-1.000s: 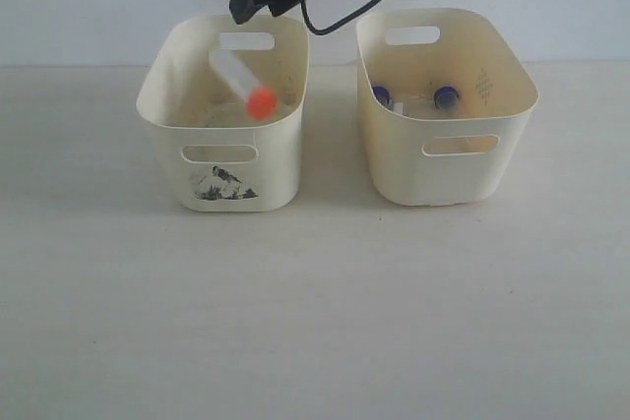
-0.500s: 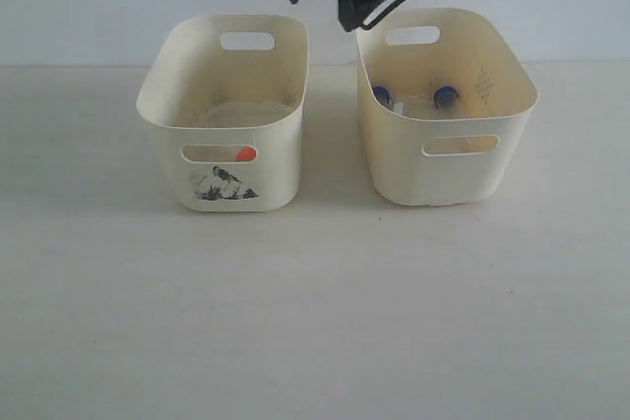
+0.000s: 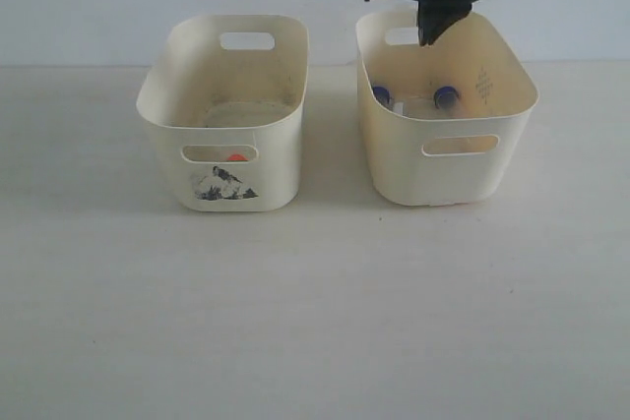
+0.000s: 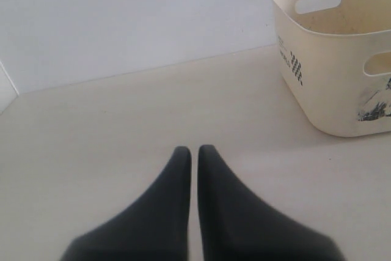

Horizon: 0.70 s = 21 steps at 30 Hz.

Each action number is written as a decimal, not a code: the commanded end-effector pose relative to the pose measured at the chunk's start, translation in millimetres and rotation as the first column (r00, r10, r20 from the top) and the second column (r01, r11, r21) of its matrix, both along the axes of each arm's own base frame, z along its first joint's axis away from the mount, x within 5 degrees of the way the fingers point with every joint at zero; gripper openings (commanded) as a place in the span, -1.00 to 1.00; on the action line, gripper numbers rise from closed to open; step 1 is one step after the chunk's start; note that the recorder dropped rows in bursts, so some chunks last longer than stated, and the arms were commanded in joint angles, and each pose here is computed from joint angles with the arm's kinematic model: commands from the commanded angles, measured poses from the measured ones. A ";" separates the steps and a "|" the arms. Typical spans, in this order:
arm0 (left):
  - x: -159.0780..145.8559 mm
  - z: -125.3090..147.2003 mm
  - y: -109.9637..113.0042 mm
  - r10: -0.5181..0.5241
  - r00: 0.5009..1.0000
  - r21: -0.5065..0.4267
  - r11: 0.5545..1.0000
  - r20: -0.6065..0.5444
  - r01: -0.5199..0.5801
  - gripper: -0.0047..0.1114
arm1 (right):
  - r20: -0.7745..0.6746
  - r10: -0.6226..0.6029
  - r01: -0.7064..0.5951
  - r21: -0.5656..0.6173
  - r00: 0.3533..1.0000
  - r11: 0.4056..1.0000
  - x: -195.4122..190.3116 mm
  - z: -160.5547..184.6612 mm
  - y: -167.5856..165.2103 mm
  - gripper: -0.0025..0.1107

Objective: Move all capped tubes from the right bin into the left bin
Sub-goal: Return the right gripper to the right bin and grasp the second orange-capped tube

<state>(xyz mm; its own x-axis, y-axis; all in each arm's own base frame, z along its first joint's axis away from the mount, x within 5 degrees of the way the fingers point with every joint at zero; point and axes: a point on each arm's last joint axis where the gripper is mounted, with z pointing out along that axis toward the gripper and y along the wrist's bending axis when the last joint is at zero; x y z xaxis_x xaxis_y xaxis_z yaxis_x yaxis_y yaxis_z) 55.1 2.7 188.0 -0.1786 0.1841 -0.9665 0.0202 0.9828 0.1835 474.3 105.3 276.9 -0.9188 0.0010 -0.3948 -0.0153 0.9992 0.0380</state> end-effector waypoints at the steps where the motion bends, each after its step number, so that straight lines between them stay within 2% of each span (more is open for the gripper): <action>1: 0.1 2.0 -0.3 -0.001 1.000 -0.017 1.000 0.012 0.001 -0.84 | -0.036 -0.034 0.034 -0.005 0.999 0.999 6.0 -18.3 -1.2 -0.94; 21: 0.1 2.0 -0.3 -0.001 1.000 -0.017 1.000 0.012 0.001 -0.84 | -0.152 -0.061 0.060 -0.012 0.986 0.998 20.8 -75.2 -13.1 -0.94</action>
